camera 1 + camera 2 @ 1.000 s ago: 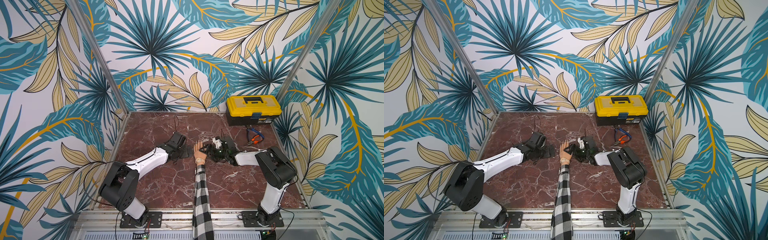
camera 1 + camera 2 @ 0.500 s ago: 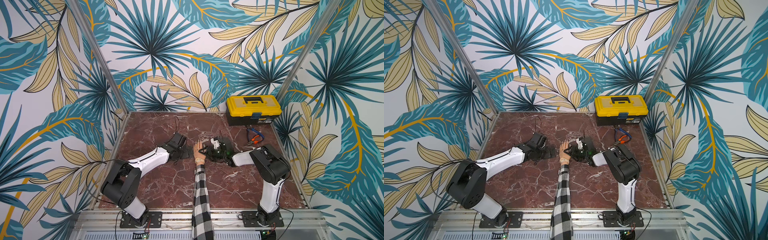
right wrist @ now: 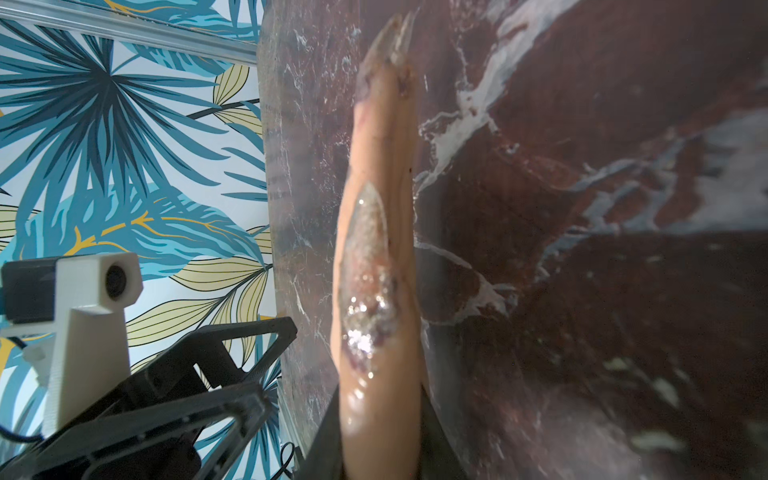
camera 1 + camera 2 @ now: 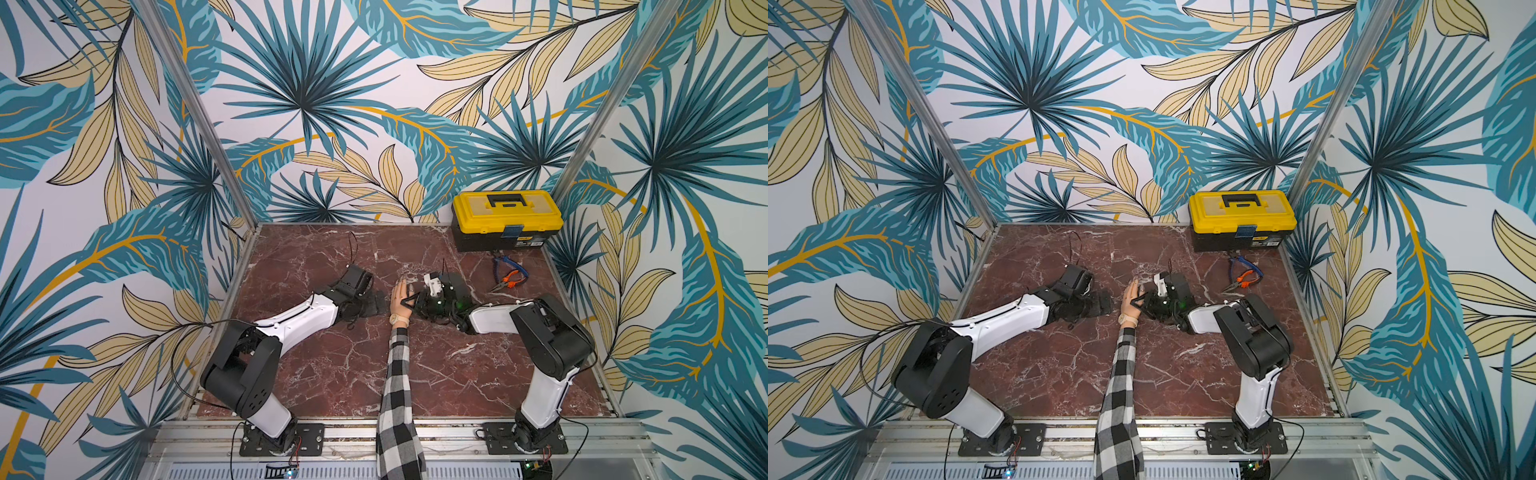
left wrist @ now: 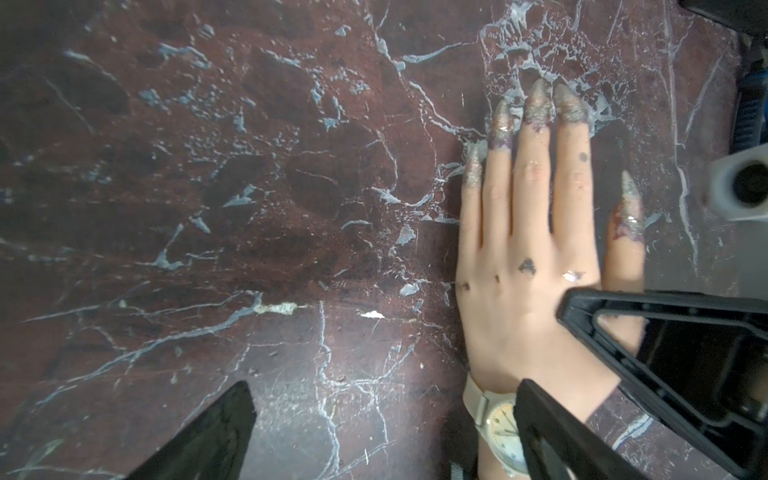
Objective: Take off the watch
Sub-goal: Adjust the hand at the center of the board.
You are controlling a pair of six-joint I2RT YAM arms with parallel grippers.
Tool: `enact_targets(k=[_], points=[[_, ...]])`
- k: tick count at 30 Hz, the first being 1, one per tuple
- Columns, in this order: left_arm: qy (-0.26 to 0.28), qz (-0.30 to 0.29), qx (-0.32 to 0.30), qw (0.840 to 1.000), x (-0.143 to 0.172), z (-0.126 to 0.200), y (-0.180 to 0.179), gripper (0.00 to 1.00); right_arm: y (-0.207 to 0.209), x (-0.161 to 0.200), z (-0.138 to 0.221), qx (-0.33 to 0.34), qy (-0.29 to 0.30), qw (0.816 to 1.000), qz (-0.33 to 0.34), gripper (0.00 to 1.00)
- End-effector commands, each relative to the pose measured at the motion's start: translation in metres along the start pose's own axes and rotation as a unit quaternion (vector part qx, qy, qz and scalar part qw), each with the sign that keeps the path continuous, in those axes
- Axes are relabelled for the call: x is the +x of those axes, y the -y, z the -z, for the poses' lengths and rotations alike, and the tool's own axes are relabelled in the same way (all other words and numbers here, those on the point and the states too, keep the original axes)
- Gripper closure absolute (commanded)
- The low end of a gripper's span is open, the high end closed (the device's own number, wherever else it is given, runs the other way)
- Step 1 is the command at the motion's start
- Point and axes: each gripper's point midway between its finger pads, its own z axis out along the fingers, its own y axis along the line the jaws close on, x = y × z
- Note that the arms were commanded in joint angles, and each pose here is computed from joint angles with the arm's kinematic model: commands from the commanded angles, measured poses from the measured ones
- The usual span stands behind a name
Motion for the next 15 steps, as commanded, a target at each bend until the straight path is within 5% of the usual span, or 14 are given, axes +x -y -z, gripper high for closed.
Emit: enact_targets(k=[1, 6, 15], points=[[0.026, 0.006, 0.016, 1.0, -0.012, 0.014, 0.004, 0.01, -0.01, -0.002, 0.024, 0.033, 0.016, 0.999, 0.022, 0.85], [0.036, 0.014, 0.016, 0.999, -0.014, 0.019, -0.003, 0.01, 0.001, 0.001, 0.062, 0.14, 0.016, 0.988, 0.056, 0.85], [0.047, 0.022, 0.019, 0.998, -0.014, 0.022, -0.012, 0.01, 0.026, 0.003, 0.123, 0.322, 0.003, 0.941, 0.1, 0.85]])
